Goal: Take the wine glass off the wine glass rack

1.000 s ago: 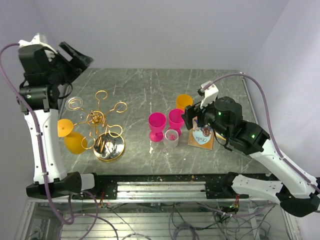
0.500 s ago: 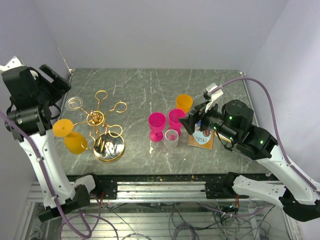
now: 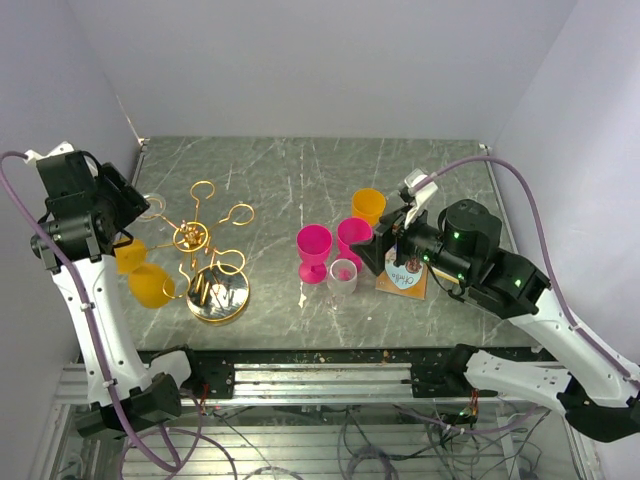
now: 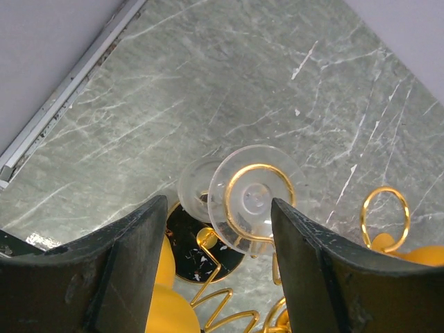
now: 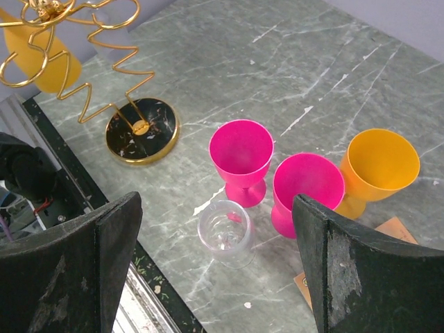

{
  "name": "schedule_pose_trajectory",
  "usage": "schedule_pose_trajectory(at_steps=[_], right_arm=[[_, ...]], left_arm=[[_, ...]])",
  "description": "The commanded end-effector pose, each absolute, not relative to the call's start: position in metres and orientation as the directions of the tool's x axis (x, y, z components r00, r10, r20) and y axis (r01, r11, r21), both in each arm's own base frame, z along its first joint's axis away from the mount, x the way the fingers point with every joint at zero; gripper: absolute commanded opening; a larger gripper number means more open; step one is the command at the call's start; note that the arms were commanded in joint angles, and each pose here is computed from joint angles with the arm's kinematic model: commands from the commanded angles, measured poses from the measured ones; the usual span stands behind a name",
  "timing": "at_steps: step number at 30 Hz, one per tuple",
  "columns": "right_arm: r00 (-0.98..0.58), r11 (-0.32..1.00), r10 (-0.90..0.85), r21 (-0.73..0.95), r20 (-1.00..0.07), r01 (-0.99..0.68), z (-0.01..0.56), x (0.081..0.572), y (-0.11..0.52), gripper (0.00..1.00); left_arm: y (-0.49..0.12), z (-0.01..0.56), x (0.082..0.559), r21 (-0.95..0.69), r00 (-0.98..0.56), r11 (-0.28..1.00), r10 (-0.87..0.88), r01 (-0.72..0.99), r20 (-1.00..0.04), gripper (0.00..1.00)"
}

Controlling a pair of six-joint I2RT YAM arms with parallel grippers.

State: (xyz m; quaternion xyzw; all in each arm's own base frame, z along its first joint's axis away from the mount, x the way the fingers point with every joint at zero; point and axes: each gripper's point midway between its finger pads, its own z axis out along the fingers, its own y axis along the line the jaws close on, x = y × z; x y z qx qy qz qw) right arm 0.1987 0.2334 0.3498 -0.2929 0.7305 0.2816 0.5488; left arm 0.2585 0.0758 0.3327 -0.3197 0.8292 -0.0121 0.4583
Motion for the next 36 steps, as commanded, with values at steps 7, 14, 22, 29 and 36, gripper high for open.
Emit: schedule_pose_trajectory(at_steps=[7, 14, 22, 29, 36], right_arm=[[-0.224, 0.660, -0.107, 0.099, -0.969, -0.745, 0.351, 0.201, 0.239, 0.89], [-0.227, 0.659, -0.107, 0.102, -0.968, -0.745, 0.354, 0.203, 0.242, 0.89], [-0.228, 0.664, -0.110, 0.099, -0.967, -0.741, 0.354, 0.205, 0.243, 0.89], [-0.230, 0.659, -0.109, 0.103, -0.967, -0.745, 0.353, 0.205, 0.245, 0.89], [-0.235, 0.659, -0.114, 0.104, -0.965, -0.745, 0.352, 0.205, 0.246, 0.89]], left_arm=[[0.064, 0.334, 0.273, -0.440, -0.335, 0.784, -0.596, -0.437, -0.729, 0.70], [0.065, 0.329, 0.275, -0.478, -0.329, 0.740, -0.652, -0.473, -0.683, 0.68], [0.067, 0.318, 0.282, -0.494, -0.360, 0.736, -0.666, -0.464, -0.654, 0.55], [0.066, 0.313, 0.283, -0.514, -0.365, 0.729, -0.677, -0.451, -0.639, 0.54], [0.063, 0.310, 0.282, -0.547, -0.357, 0.709, -0.700, -0.445, -0.618, 0.50]])
